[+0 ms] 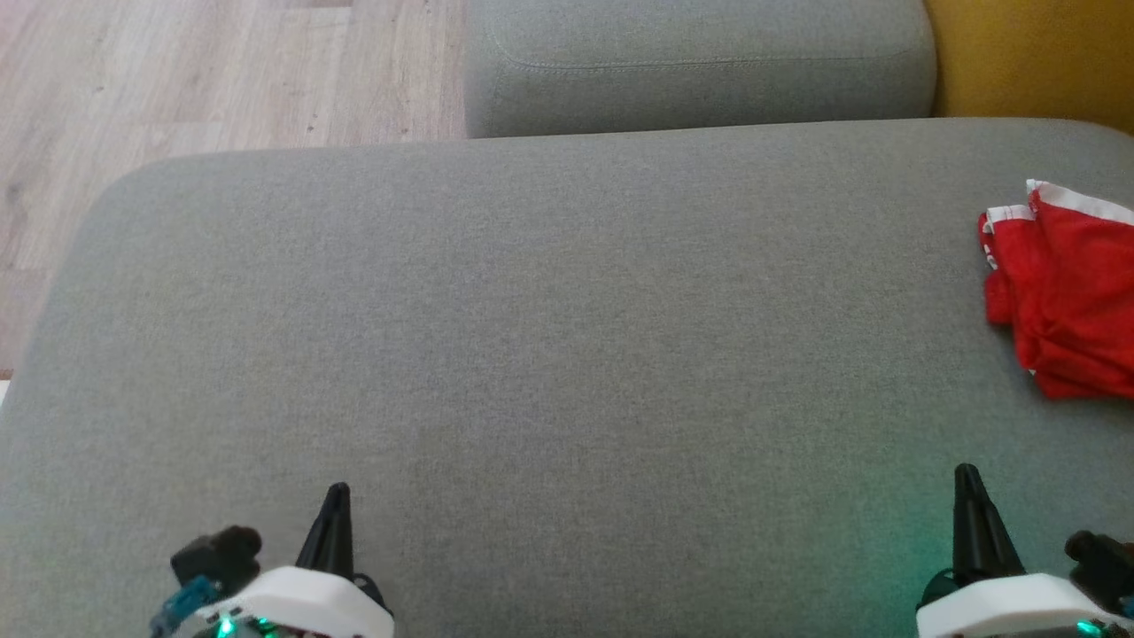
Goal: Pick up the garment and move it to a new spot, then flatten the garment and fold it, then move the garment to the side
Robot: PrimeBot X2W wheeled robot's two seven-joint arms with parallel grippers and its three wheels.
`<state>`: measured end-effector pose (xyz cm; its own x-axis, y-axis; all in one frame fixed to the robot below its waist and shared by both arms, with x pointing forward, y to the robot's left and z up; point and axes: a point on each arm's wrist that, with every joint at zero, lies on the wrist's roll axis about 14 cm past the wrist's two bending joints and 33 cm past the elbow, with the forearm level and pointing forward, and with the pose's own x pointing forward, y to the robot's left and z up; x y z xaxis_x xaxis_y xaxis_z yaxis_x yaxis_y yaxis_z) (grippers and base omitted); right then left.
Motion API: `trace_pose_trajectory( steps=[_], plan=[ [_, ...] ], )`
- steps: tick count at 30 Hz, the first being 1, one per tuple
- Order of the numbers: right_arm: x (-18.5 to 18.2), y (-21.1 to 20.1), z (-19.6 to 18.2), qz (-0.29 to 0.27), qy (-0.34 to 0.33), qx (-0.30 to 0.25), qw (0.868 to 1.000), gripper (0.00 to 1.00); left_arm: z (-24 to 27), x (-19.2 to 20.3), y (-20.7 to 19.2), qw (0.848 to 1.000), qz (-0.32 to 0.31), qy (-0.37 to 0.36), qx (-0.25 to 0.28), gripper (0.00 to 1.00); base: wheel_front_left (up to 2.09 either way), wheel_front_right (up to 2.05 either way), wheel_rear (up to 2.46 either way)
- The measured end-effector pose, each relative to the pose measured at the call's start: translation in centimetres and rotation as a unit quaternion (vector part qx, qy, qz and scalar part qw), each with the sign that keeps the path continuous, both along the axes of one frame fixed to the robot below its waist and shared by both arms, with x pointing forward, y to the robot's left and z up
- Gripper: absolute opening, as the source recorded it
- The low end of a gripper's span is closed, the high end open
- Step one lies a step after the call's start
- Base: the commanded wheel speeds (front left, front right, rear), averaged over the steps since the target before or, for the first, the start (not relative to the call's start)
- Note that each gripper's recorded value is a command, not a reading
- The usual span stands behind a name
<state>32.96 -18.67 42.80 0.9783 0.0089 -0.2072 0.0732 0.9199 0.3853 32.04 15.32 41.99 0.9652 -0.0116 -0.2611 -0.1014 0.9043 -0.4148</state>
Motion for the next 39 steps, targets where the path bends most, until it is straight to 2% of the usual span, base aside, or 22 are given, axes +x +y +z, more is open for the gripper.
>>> trace_pose_trajectory(
  steps=[19, 39],
  plan=[
    [0.9, -0.8, 0.6, -0.041, -0.002, 0.114, 0.993, 0.0, 0.4, 0.9, 0.9, 0.993, 0.036, 0.007, -0.112, 0.0, 0.0, 0.0, 0.0],
    [1.9, -1.3, 1.5, -0.072, -0.011, 0.235, 0.969, 0.0, 1.1, 1.9, 1.3, 0.971, 0.061, 0.007, -0.23, 0.0, 0.0, 0.0, 0.0]
  ],
)
